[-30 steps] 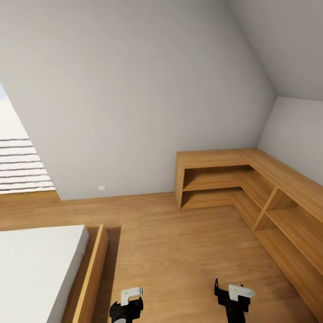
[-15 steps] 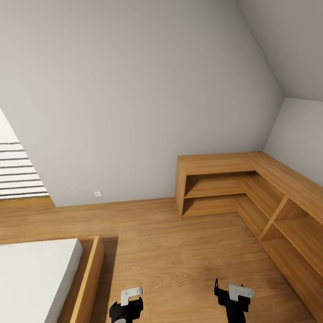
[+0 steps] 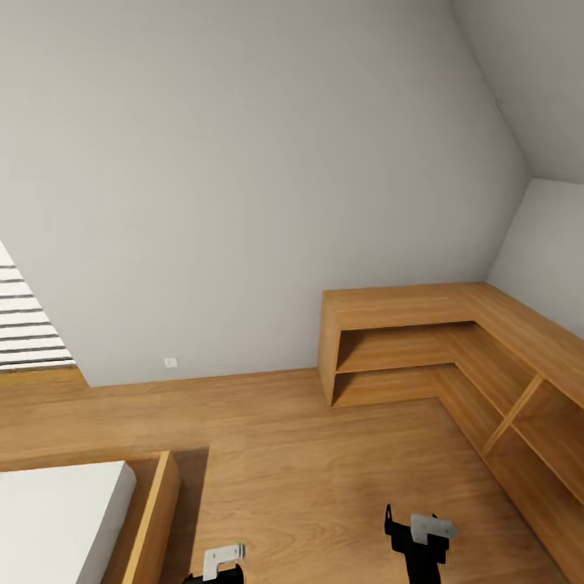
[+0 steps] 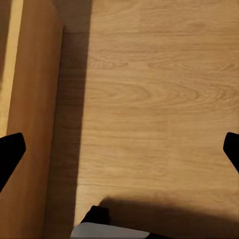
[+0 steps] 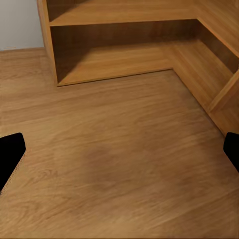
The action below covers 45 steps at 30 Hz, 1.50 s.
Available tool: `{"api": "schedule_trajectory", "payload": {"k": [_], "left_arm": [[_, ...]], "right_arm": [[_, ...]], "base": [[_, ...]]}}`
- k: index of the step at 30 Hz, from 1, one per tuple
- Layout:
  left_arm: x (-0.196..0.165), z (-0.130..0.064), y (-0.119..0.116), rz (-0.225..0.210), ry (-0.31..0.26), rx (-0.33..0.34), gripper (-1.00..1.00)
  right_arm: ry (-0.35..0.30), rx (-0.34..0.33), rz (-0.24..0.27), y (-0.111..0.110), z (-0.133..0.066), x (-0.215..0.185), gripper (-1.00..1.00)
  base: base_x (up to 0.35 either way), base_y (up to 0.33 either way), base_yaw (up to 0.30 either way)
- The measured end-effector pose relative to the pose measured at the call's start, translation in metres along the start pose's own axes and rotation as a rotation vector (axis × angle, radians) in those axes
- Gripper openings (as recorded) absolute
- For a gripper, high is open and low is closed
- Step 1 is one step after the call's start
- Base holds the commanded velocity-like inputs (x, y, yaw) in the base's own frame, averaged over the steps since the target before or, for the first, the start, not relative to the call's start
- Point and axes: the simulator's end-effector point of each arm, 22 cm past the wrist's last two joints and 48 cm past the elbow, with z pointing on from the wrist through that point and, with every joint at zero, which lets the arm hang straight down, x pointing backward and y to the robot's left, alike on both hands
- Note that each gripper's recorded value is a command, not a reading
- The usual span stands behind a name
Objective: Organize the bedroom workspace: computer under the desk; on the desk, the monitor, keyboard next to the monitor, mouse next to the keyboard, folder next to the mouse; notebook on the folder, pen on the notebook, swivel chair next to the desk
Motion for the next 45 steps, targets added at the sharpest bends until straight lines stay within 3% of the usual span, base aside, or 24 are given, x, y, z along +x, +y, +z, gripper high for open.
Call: {"api": "schedule_trajectory", "payload": {"k": [4, 8, 14, 23, 26, 33, 44, 45], "left_arm": [[0.023, 0.0, 0.017, 0.023, 0.038, -0.023, 1.0], [0.038, 0.001, 0.019, 0.037, 0.064, 0.012, 1.0], [0.041, 0.002, 0.018, 0.039, 0.067, 0.061, 1.0], [0.041, 0.008, 0.038, 0.04, 0.065, 0.048, 1.0], [0.042, 0.008, 0.041, 0.023, 0.069, 0.041, 1.0], [0.047, 0.008, 0.048, -0.075, 0.094, 0.009, 1.0], [0.048, 0.01, 0.057, -0.102, 0.099, -0.008, 1.0], [0.048, 0.01, 0.057, -0.102, 0.1, -0.009, 1.0]], "right_arm": [[0.0, -0.001, 0.0, 0.001, 0.0, 0.0, 1.0], [0.0, -0.002, 0.0, 0.001, 0.0, 0.0, 1.0], [0.0, -0.002, 0.0, 0.001, 0.0, 0.0, 1.0], [-0.001, -0.003, 0.0, 0.001, 0.0, 0.0, 1.0], [-0.001, -0.004, -0.001, 0.001, 0.0, 0.0, 1.0], [-0.001, -0.005, -0.002, 0.002, 0.0, 0.0, 1.0], [0.005, -0.011, -0.005, 0.003, 0.0, 0.001, 1.0], [0.006, -0.037, -0.006, 0.008, 0.0, 0.001, 1.0]], "base": [[0.33, 0.0, 0.0], [0.33, 0.0, -0.011], [0.33, 0.0, -0.125], [0.33, 0.0, -0.239], [0.33, 0.0, -0.258], [0.33, 0.0, -0.26], [0.324, 0.0, -0.261], [0.219, 0.0, -0.261]]}}
